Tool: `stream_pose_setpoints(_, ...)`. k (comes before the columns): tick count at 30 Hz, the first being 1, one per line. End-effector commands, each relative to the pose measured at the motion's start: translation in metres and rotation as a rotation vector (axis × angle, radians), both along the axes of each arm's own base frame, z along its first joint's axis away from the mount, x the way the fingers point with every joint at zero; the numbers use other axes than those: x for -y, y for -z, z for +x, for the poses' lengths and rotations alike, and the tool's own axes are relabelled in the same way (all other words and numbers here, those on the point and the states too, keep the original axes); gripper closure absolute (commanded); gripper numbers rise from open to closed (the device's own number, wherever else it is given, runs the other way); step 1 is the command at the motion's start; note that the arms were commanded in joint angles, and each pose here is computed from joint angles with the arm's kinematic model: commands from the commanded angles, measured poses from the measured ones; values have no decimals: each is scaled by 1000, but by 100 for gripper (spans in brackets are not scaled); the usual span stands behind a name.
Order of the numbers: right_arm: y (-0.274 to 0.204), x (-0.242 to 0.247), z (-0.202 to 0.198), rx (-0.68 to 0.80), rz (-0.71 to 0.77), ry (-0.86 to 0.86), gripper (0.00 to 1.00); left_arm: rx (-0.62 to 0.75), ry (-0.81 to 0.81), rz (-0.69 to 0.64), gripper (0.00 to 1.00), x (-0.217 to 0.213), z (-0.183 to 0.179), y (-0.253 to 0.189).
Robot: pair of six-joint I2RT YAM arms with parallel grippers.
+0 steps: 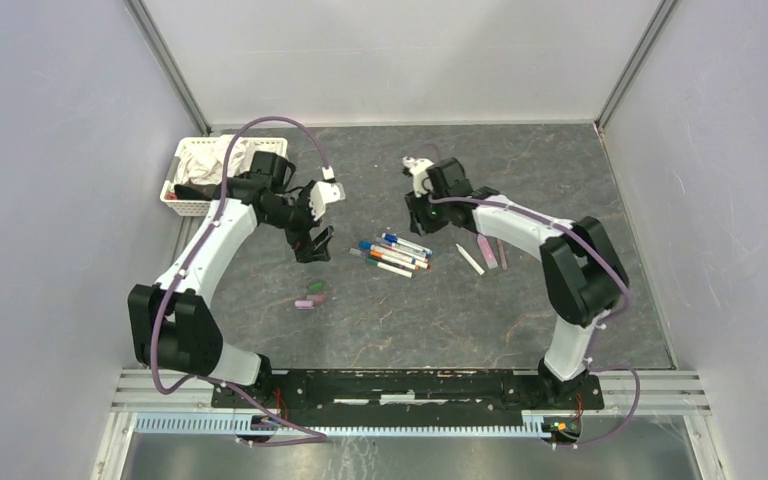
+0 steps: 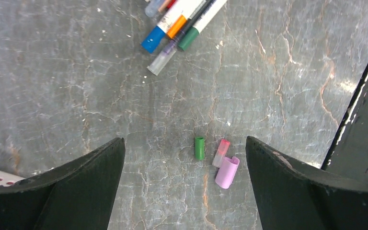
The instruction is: Open the pen caps
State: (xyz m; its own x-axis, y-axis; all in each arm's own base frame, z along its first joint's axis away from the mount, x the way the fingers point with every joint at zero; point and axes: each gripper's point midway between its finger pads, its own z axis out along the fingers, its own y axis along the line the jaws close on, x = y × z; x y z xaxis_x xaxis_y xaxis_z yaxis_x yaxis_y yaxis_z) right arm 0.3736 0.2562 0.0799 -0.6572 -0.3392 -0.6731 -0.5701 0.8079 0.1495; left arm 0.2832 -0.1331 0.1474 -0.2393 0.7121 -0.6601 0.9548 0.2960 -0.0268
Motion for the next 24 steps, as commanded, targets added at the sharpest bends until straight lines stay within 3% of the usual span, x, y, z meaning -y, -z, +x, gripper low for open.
stream_pose_setpoints(1, 16, -30, 0, -24, -43, -128, 64, -33, -108, -11, 0, -1, 0, -25)
stream_pose_setpoints(12, 62, -30, 0, -100, -101, -132, 68, 47, -187, -1, 0, -10, 4, -48)
stream_pose_setpoints(18, 65, -28, 6, -92, -103, -110, 76, 40, -182, -19, 0, -7, 3, -50)
stream_pose_setpoints(24, 64, -20, 16, -79, -134, -87, 77, 10, -173, -33, 0, -3, 2, -45)
